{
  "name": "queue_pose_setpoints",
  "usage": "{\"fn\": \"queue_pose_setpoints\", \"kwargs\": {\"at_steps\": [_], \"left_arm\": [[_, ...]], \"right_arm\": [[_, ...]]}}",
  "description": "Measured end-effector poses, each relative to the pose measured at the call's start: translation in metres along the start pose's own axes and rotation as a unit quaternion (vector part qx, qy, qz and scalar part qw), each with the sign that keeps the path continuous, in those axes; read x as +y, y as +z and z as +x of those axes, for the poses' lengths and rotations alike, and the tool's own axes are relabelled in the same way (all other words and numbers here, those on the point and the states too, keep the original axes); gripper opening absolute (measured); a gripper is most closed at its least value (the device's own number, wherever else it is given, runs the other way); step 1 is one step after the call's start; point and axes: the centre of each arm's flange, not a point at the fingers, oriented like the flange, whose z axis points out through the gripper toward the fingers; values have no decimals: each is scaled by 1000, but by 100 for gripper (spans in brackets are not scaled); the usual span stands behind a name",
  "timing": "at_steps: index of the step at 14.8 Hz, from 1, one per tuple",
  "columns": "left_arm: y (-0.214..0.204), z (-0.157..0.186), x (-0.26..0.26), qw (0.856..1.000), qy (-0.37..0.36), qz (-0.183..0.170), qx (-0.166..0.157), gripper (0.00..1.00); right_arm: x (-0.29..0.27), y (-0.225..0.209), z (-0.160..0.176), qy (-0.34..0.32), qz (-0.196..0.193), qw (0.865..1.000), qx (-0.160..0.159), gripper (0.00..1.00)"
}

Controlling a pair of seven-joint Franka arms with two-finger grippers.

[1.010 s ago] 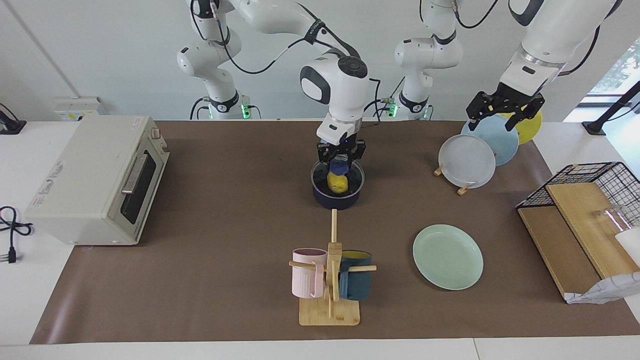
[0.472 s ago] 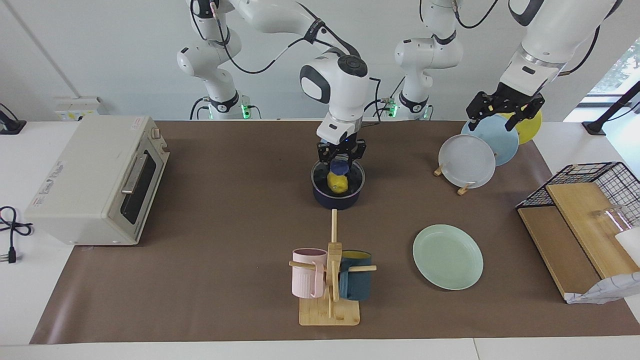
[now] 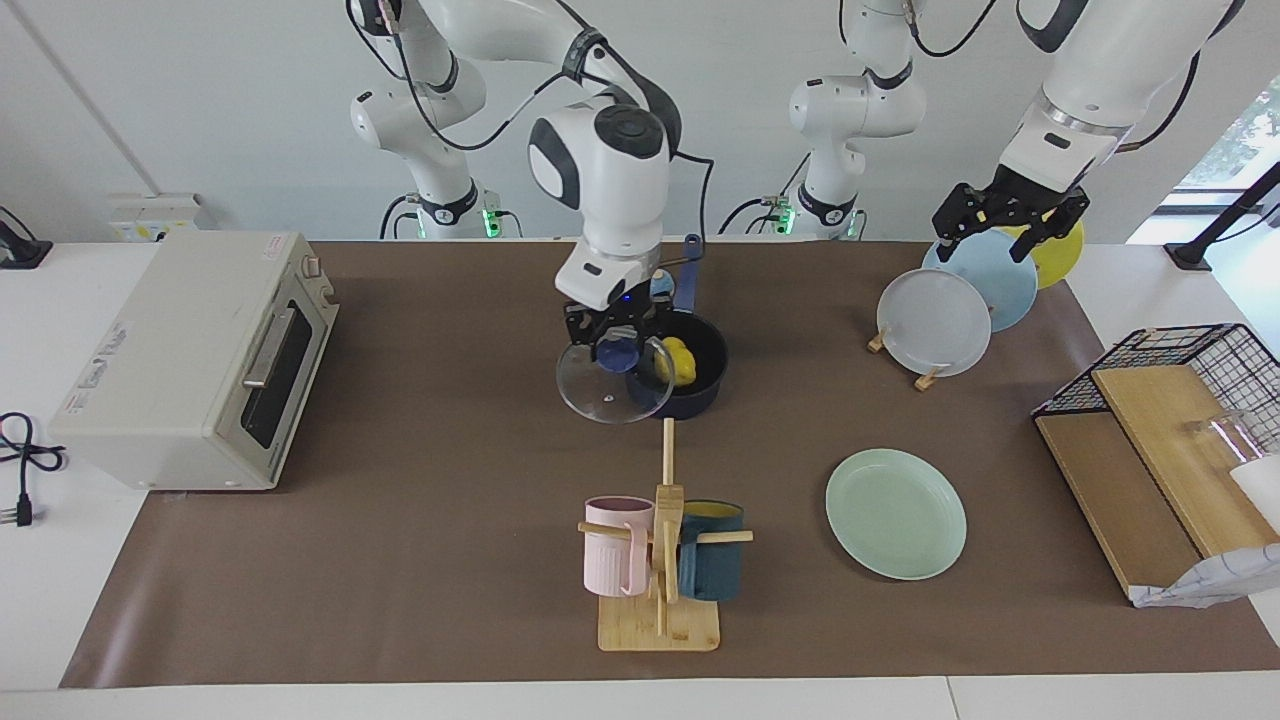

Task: Transfer potato from pot to plate
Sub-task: 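Lift the glass lid off the saucepan and set it beside the toaster, then grasp the potato with the left gripper while the right gripper withdraws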

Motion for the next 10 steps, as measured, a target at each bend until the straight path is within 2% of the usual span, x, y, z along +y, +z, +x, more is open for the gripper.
{"fn": "queue_pose_setpoints", "kwargs": {"at_steps": [2,5,8,10], "left_arm": [[5,-1,16,1000,-5,-1,1,100],[12,-6,69,1000,-31,-3,3,100],[24,-19,138,997,-70,-12,8,100],[39,-28,179,995,-95,-21,13,100]], "right_arm": [[65,7,11,-14,-5,1000,-22,66],[153,28,13,-25,-3,998,-51,66],[230,65,-9,-28,7,996,-85,66],[257,84,-24,-29,12,996,-83,66]]}}
